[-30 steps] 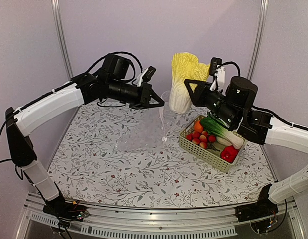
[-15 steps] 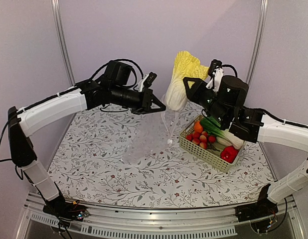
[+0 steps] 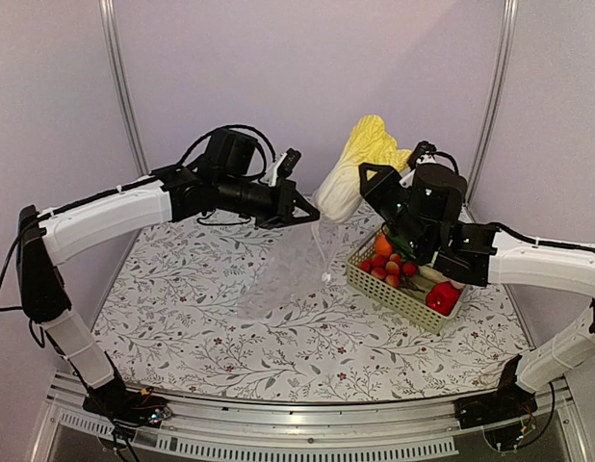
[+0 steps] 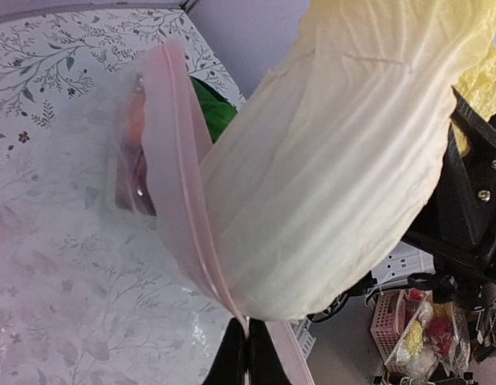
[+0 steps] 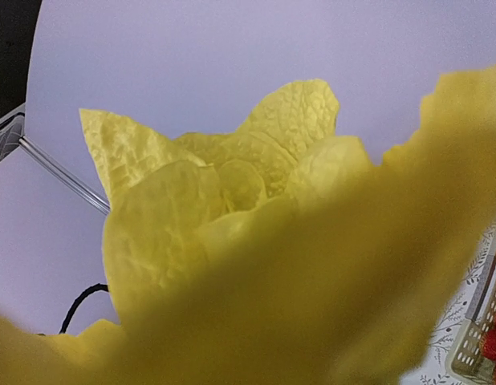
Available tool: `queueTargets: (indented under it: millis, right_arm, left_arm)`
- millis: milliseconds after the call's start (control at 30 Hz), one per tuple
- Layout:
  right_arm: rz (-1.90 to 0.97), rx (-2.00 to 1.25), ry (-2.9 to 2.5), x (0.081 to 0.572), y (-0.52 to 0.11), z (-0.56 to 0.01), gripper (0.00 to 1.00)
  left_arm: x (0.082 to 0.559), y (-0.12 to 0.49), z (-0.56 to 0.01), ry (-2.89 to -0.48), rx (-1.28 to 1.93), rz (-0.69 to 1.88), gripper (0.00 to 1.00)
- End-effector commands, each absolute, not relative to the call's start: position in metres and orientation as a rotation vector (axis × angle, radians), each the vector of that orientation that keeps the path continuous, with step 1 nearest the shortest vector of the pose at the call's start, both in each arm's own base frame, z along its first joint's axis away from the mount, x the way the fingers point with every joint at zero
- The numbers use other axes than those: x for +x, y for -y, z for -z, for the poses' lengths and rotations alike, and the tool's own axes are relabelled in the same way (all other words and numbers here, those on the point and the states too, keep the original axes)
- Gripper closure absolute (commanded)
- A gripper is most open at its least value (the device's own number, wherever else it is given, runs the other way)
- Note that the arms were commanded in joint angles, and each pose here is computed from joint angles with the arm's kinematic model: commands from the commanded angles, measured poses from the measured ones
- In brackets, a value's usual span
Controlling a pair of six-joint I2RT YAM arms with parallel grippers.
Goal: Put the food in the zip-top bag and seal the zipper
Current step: Place the fake vegetable in the zipper food storage bag.
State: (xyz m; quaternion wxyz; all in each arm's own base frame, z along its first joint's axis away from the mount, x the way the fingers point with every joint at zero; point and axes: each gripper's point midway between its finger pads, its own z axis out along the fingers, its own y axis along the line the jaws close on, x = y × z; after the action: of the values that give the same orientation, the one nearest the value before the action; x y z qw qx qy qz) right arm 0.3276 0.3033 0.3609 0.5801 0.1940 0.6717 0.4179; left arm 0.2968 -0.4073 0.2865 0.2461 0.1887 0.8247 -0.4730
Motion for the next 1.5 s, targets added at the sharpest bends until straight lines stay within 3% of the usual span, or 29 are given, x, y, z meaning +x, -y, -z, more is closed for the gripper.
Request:
queueTargets:
  millis: [0, 433, 933, 1467]
  right_arm:
    - [-1.114, 0.565, -1.492, 0.317, -0.295, -0.381, 1.00]
    - [-1.244, 0.560, -1.531, 0.307, -0.305, -0.358, 1.00]
    - [-0.852, 0.464, -1.630, 0.308, -0.298, -0.302, 1.00]
    - [-0.968, 0.484, -1.507, 0.310, -0.308, -0.357, 1.00]
  left_arm:
    - [0.304, 0.404, -0.295, -2.200, 0.469, 1.266, 1.00]
    - [0.311, 0.407, -0.312, -2.123, 0.394, 1.349, 1.00]
    - [0.309, 0.396, -0.343, -2.037, 0.350, 1.427, 1.00]
    - [0.304, 0.411, -0.323, -2.087, 0.372, 1.461, 1.00]
